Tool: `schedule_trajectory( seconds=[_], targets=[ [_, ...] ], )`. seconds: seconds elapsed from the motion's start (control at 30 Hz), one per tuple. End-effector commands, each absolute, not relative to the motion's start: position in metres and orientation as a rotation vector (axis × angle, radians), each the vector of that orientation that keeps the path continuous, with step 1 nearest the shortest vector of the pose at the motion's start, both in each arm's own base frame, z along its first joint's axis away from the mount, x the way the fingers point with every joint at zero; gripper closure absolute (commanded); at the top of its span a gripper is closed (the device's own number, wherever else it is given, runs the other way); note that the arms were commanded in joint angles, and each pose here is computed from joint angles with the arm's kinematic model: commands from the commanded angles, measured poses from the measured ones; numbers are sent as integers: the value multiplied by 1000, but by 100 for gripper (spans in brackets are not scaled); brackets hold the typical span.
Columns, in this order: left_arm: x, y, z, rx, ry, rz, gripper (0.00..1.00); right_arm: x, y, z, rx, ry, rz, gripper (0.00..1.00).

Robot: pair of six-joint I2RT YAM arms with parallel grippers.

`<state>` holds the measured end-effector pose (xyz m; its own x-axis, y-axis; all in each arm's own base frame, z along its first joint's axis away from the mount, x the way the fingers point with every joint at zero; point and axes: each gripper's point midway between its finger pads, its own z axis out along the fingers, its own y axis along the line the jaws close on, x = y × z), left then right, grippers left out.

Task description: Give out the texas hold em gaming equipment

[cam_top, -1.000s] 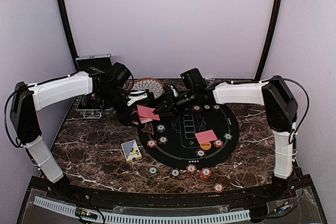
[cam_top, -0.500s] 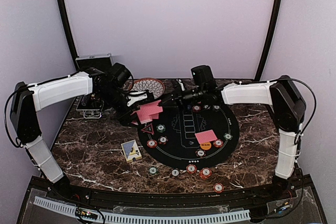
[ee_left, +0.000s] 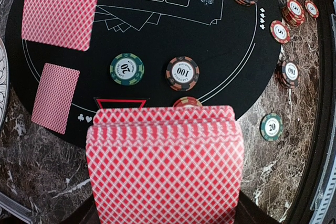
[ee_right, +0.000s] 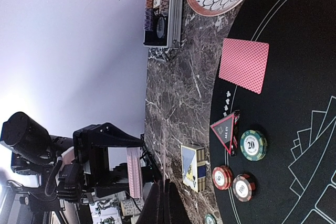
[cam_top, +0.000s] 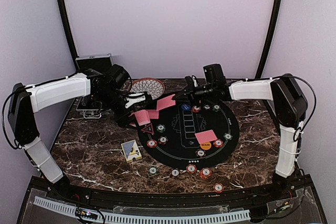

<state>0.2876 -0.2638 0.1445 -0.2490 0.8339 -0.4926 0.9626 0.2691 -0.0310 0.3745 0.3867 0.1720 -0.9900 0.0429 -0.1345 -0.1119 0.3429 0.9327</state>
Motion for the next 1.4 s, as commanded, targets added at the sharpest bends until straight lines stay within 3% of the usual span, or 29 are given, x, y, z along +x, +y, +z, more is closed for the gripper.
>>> schedule_trajectory(
  seconds=[0.0,0.47,0.8,0.9,1.07,1.37],
  targets=[
    [281,-260,164,1621,2114,-473,100,391,397,156,-77,2465,1676,100],
    [281,-262,165,1618,2111,-485,100,427,465,106,-65,2501,1666,100],
    [279,-261,164,1626,2113,-491,100,448,475,67,-51,2566,1473,99],
    [280,-262,164,1628,2112,-497,100,450,474,59,-59,2596,1427,91],
    [280,-263,165,1623,2114,-507,100,451,466,54,-87,2625,1329,70],
    [282,-264,166,1616,2112,-499,100,446,440,103,-124,2529,1272,47]
  ],
)
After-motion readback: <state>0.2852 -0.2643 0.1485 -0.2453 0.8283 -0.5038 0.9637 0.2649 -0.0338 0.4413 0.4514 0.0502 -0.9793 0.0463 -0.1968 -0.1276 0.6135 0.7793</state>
